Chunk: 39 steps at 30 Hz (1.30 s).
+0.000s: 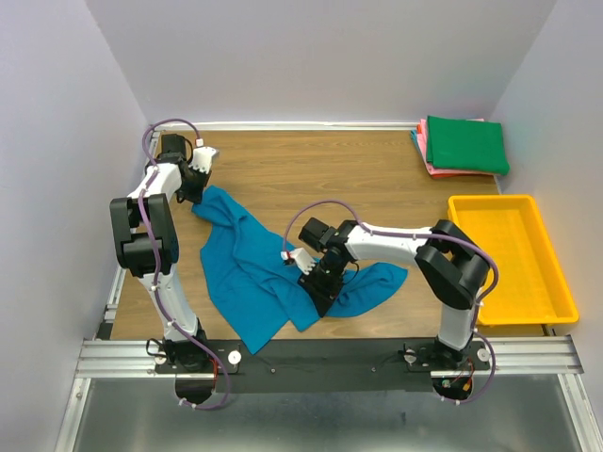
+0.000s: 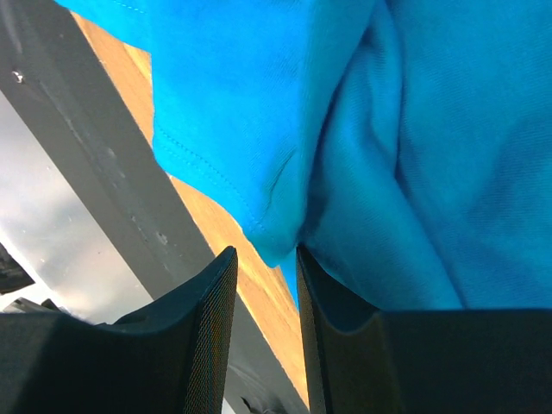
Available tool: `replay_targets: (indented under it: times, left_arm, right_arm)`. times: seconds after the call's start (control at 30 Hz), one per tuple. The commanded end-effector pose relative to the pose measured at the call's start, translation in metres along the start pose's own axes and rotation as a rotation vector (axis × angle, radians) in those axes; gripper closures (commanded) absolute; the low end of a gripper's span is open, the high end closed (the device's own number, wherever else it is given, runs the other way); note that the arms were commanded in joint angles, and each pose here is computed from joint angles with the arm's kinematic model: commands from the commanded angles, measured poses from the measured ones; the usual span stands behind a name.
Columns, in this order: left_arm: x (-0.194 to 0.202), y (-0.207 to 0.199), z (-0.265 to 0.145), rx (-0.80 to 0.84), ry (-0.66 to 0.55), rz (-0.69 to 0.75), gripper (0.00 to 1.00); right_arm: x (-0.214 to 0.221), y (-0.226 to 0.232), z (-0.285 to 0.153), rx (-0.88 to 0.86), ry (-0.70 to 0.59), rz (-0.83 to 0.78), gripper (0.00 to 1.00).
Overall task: Fold and stack the t-shirts
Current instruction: Flatten out the tshirt
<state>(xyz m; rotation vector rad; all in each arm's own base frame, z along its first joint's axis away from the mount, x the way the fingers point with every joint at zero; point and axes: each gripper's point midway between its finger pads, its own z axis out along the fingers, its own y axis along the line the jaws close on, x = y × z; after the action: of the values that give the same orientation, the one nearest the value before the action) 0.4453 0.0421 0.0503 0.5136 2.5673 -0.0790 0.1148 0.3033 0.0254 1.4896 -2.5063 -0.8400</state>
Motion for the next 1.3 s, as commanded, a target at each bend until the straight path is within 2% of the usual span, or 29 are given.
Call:
replay_targets:
  times: [0.0, 0.2, 0.27, 0.33, 0.37, 0.5, 0.7, 0.83, 0.93, 1.03, 1.27]
  left_arm:
    - [0.002, -0.001, 0.001, 0.022, -0.01, 0.004, 1.0]
    - [0.002, -0.002, 0.001, 0.026, -0.012, 0.002, 1.0]
    - [0.002, -0.001, 0.0, 0.027, -0.013, 0.001, 1.0]
    - [0.002, -0.001, -0.001, 0.035, -0.019, 0.002, 1.0]
    - [-0.001, -0.003, -0.003, 0.048, -0.028, 0.001, 1.0]
    - [-0.015, -0.002, -0.016, 0.077, -0.084, 0.009, 1.0]
    - [-0.054, -0.003, -0.055, 0.116, -0.234, 0.055, 1.0]
    - [-0.056, -0.011, -0.054, 0.167, -0.242, 0.078, 1.0]
    - [-0.044, -0.02, -0.052, 0.21, -0.218, 0.118, 1.0]
    - [-0.01, -0.029, -0.044, 0.218, -0.151, 0.142, 1.0]
    - [0.038, -0.003, -0.027, 0.075, -0.055, 0.09, 1.0]
  right_arm:
    - [-0.003, -0.004, 0.006, 0.018, 0.018, -0.018, 0.59]
    - [-0.005, 0.004, 0.009, -0.015, 0.022, -0.026, 0.59]
    - [-0.012, 0.01, 0.006, -0.034, 0.004, -0.04, 0.64]
    - [-0.017, 0.012, 0.001, -0.032, -0.014, -0.052, 0.77]
    - [-0.023, 0.014, -0.007, -0.016, -0.032, -0.069, 0.99]
    - [-0.035, 0.0, -0.04, 0.078, -0.1, -0.094, 1.0]
    - [-0.043, -0.077, -0.132, 0.342, -0.211, -0.066, 0.99]
    - [-0.034, -0.114, -0.17, 0.447, -0.213, -0.041, 0.99]
    - [-0.021, -0.128, -0.18, 0.48, -0.186, -0.036, 0.99]
    - [-0.008, -0.13, -0.176, 0.471, -0.158, -0.023, 0.99]
    - [0.005, -0.114, -0.148, 0.311, -0.115, 0.019, 1.0]
